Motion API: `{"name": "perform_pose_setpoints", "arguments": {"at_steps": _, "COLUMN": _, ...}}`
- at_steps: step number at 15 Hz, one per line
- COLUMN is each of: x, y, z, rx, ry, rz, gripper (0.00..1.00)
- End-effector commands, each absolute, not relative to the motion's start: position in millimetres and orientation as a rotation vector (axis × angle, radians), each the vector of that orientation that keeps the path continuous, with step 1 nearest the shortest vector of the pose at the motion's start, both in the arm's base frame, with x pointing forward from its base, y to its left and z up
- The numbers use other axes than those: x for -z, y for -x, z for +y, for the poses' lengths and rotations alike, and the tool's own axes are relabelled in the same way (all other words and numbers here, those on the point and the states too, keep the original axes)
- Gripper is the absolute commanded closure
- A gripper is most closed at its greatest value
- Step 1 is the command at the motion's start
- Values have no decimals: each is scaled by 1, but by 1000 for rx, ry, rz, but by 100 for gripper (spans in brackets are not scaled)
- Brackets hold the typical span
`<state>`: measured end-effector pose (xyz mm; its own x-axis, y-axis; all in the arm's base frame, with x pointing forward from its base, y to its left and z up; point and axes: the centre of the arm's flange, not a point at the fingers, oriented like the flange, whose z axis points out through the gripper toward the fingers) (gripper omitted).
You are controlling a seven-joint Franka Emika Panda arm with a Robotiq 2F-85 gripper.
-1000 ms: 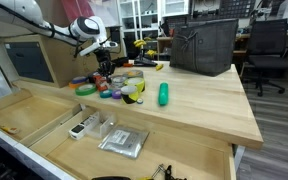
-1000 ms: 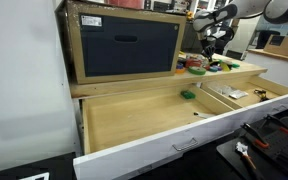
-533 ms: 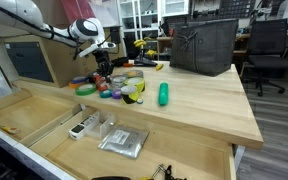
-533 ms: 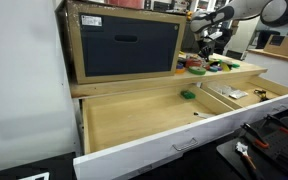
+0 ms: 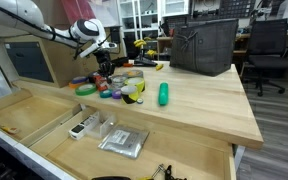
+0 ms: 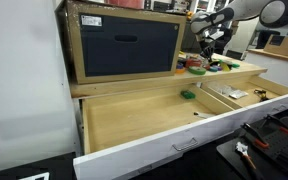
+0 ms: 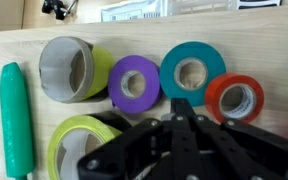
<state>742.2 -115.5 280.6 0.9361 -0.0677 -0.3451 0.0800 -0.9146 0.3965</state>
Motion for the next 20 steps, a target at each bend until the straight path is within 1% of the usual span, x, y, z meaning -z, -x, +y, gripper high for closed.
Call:
{"name": "perform_pose_setpoints", "arguments": {"at_steps": 1, "x": -278, "y": -754, "z": -123, "rx": 545, "ry": -2646, "rz": -25, "gripper": 100}}
{"name": "perform_pose_setpoints", "arguments": {"at_steps": 13, "x": -272, "y": -763, "z": -91, "rx": 522, "ry": -2691, "rz": 26, "gripper": 100}}
{"name": "perform_pose_setpoints", "arguments": {"at_steps": 20, "x": -273, "y": -763, "z": -90, "rx": 509, "ry": -2679, "rz": 29, "gripper": 100}}
